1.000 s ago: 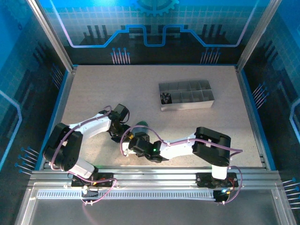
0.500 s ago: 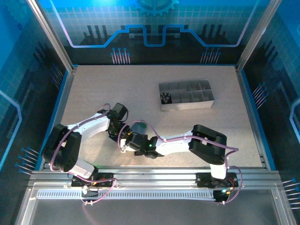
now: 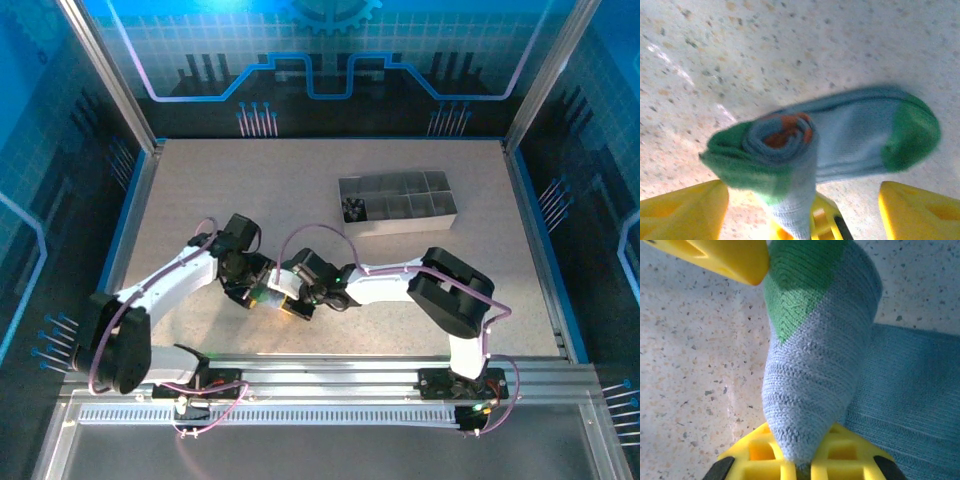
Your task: Roll the socks
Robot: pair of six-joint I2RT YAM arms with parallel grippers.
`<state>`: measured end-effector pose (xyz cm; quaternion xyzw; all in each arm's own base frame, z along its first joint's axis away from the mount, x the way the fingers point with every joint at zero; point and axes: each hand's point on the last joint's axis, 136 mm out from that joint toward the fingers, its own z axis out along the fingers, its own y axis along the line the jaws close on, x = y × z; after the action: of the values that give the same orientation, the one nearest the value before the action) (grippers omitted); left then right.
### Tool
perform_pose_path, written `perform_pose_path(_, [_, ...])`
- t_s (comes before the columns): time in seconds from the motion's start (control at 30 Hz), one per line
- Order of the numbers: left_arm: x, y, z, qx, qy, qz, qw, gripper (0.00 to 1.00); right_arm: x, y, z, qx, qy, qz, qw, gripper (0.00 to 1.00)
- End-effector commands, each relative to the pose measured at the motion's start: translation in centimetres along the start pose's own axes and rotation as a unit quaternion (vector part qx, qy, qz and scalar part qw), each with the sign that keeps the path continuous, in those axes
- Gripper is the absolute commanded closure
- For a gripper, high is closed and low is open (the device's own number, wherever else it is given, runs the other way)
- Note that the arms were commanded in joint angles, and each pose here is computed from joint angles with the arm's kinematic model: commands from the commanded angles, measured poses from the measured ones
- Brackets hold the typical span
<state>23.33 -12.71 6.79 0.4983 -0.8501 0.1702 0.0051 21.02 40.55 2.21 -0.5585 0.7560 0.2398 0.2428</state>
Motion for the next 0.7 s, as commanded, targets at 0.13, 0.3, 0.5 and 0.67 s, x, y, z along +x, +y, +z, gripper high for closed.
perform_pose_path(0.13, [2.0, 1.8, 0.5, -0.014, 0.046, 0.014, 0.999, 0.32, 15.6, 0.9, 0.7, -0.058, 0.236, 0.186, 0.952, 1.00])
perform_pose_path(0.3, [2.2, 2.7, 1.4, -0.028, 0.052, 0.005, 0.998, 0.36, 15.7, 0.5, 0.9, -0.073, 0.244, 0.221, 0.942, 1.00])
perform_pose_path(0.5, [2.5, 3.0, 3.6, -0.045, 0.059, 0.008, 0.997, 0.40, 15.7, 0.3, 1.0, -0.086, 0.242, 0.256, 0.932, 1.00])
perform_pose_path(0.67, [2.0, 3.9, 5.1, -0.084, 0.045, 0.021, 0.995, 0.46, 15.4, 0.0, 1.2, -0.108, 0.233, 0.296, 0.920, 1.00])
